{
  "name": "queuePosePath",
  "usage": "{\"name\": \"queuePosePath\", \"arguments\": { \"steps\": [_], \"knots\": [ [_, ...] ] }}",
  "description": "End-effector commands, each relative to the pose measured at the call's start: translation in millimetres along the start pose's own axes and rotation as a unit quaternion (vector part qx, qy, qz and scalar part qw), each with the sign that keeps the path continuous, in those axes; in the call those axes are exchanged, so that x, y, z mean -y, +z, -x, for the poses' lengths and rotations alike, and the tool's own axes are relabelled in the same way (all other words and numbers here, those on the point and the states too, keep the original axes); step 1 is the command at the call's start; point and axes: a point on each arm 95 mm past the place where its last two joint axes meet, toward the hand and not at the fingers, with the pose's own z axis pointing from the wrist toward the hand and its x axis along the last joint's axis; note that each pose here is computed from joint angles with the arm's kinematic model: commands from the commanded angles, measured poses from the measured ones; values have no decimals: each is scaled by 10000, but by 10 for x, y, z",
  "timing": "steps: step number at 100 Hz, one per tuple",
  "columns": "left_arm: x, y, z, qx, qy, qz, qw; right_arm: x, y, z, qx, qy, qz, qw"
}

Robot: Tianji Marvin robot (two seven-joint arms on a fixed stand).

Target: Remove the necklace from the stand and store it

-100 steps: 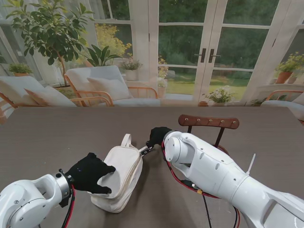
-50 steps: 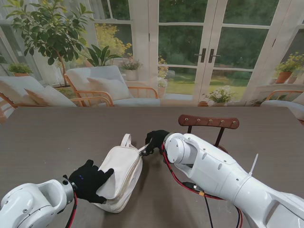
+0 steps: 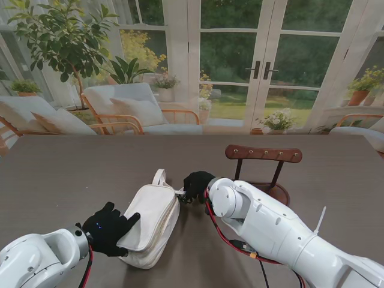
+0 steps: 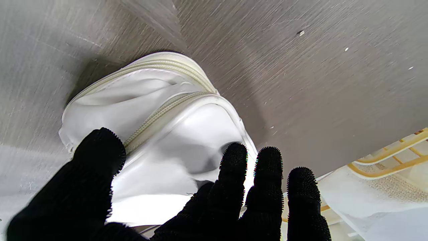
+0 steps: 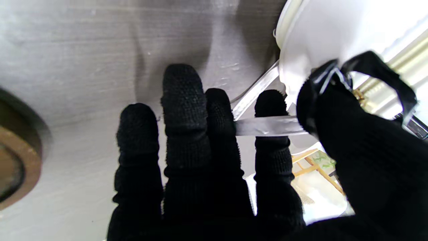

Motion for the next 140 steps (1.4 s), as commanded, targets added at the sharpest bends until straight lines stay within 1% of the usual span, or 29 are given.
{"name": "queuePosePath", "arguments": {
  "steps": [1,17,34,49,73,89,98,114,140],
  "knots": [
    [-127,-1,51,58,3,265,9996,191,-45,48,-64,58,-177,9998],
    [-168,14,151,193,-54,312,9993,326,-173,129,-244,262,-201,9992],
    [-172,82,257,241,-124,251,9993,495,-313,161,-468,441,-213,9977],
    [-139,161,344,243,-137,174,9995,613,-435,146,-642,566,-200,9961],
    [-49,301,532,458,-135,20,9989,763,-676,115,-934,747,-192,9926],
    [0,375,657,587,58,9,9983,833,-854,77,-1152,860,-177,9895],
    [8,410,721,700,119,23,9975,857,-953,54,-1288,900,-194,9874],
    [-6,484,827,930,8,47,9957,887,-1126,7,-1553,922,-275,9832],
    [-4,660,1014,1146,-131,103,9933,994,-1401,-76,-2086,977,-477,9719]
  ]
}}
